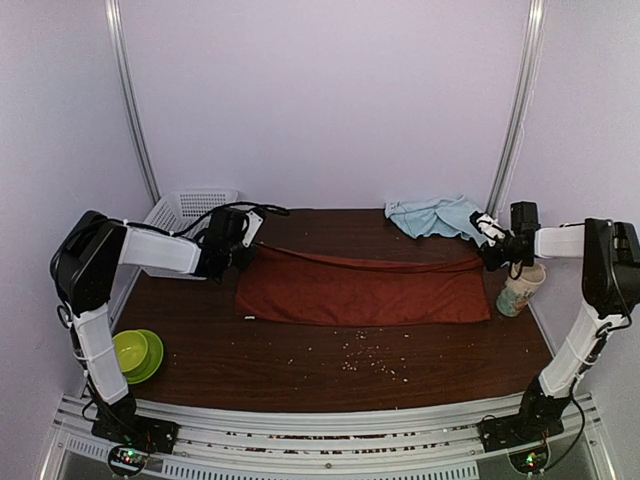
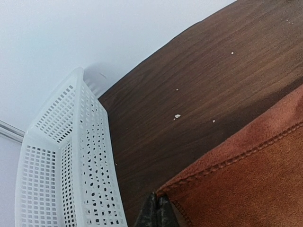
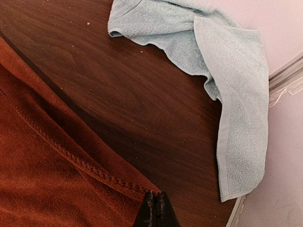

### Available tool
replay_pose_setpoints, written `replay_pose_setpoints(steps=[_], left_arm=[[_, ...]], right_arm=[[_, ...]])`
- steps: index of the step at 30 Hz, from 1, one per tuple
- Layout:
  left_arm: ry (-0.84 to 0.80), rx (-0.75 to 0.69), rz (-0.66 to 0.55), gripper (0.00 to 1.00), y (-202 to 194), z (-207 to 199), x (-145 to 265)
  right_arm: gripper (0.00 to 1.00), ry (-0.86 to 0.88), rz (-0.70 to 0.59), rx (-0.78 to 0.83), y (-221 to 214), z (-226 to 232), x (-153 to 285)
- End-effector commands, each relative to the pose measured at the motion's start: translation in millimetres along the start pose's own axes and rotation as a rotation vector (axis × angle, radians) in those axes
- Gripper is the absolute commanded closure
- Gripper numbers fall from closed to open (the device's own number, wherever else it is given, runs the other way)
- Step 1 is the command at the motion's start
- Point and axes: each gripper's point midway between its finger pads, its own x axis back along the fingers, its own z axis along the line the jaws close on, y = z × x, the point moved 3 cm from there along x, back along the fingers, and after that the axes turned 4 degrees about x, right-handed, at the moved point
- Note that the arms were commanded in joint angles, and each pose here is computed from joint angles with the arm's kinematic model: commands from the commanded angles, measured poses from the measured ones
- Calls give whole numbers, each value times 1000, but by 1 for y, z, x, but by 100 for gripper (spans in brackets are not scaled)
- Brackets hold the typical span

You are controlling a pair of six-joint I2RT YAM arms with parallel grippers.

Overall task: Roll the towels
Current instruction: Fold the towel at the center of the board.

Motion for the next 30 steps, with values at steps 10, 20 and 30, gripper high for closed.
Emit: replay_pose_setpoints(steps=[10,20,30], left_arm=[[-66,83,-59,100,9,4,39],[-92,100,-21,100,-9,-1,51],[-81,100,11,100,-29,-3,54]], right_arm=[[100,141,-6,81,-15,24,17],[100,178,7,141,-20,35,29],[100,255,-21,151,-23,45,43]])
